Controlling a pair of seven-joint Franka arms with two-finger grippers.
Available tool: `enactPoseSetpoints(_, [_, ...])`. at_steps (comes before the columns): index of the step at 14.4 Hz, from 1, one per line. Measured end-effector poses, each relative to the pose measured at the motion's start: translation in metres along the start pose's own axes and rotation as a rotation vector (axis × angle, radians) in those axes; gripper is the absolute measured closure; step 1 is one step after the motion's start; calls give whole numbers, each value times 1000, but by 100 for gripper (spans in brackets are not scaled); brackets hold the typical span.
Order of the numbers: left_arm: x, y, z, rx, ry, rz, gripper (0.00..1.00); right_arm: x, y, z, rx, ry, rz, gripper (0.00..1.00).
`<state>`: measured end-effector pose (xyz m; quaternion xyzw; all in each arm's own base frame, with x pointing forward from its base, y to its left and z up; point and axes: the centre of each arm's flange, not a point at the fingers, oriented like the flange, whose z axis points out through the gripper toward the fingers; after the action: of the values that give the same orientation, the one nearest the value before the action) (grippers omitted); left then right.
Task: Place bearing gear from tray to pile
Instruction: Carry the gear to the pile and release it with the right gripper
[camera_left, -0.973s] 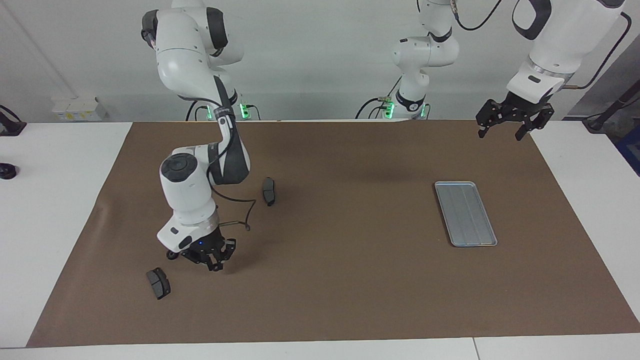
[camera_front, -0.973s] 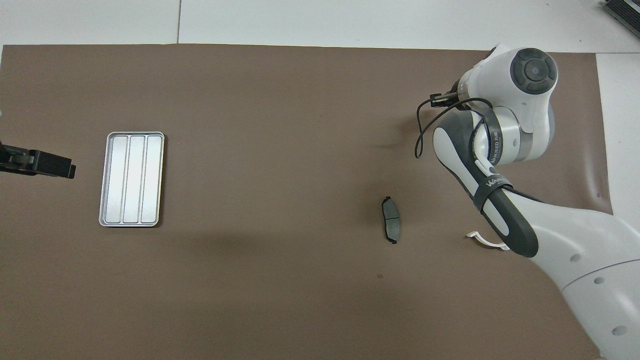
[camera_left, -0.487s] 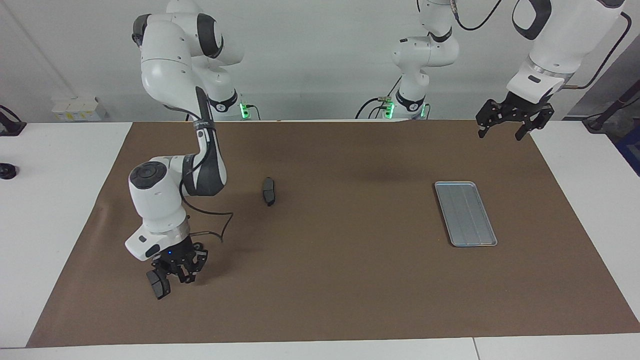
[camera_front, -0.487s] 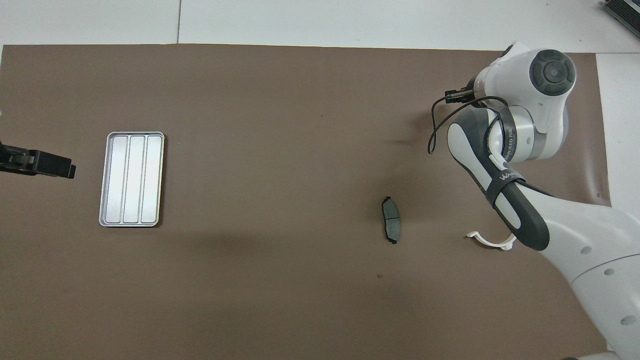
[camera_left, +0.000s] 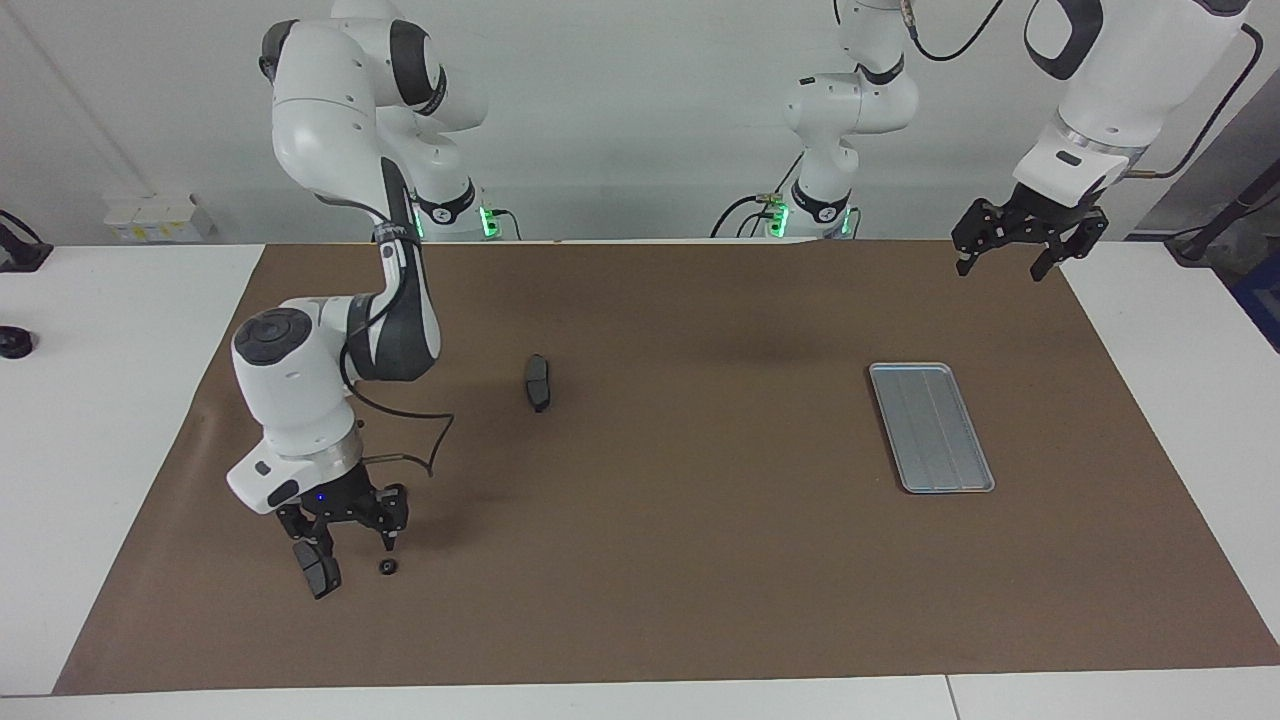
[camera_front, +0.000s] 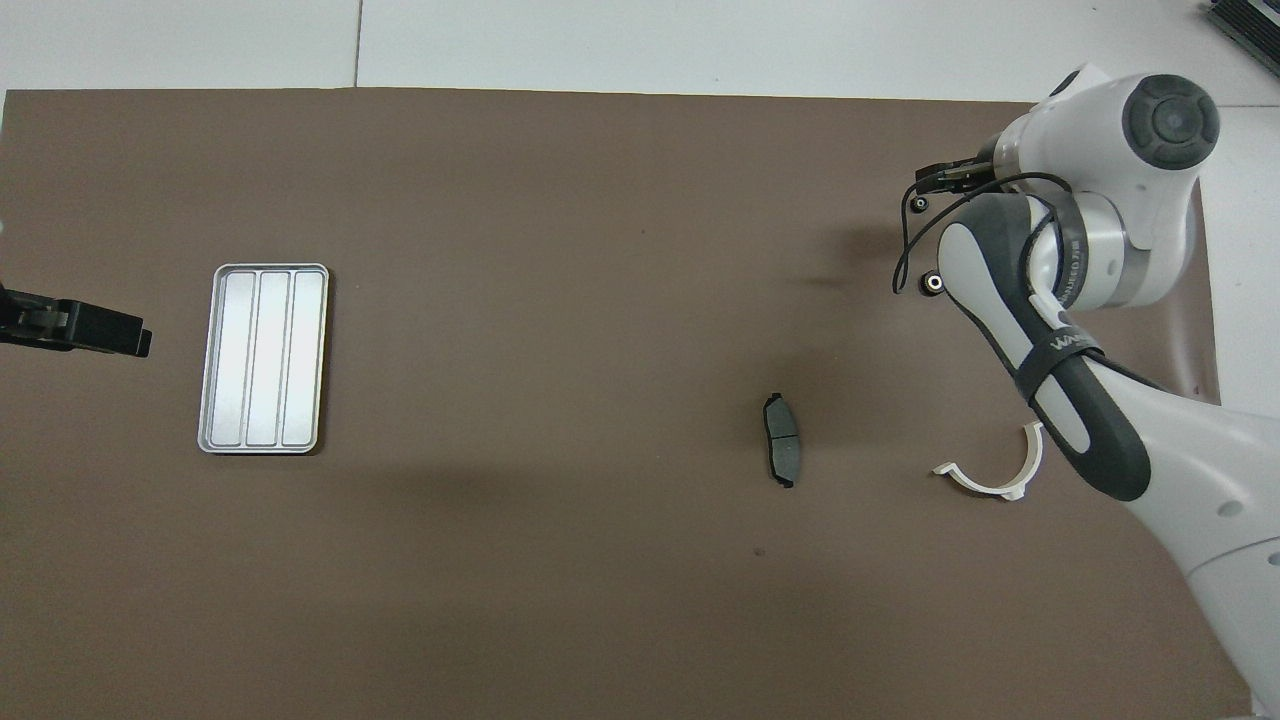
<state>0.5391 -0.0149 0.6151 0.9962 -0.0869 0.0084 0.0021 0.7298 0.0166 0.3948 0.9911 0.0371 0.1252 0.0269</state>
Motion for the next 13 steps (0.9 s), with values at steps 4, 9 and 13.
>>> enactPoseSetpoints(4, [0, 0, 0, 0, 0, 0, 0, -8, -6, -122, 20, -117, -6, 0])
enactPoseSetpoints(9, [0, 0, 0, 0, 0, 0, 0, -45, -25, -231, 73, -209, 45, 0])
enactPoseSetpoints(13, [0, 0, 0, 0, 0, 0, 0, -77, -33, -287, 75, -256, 57, 0])
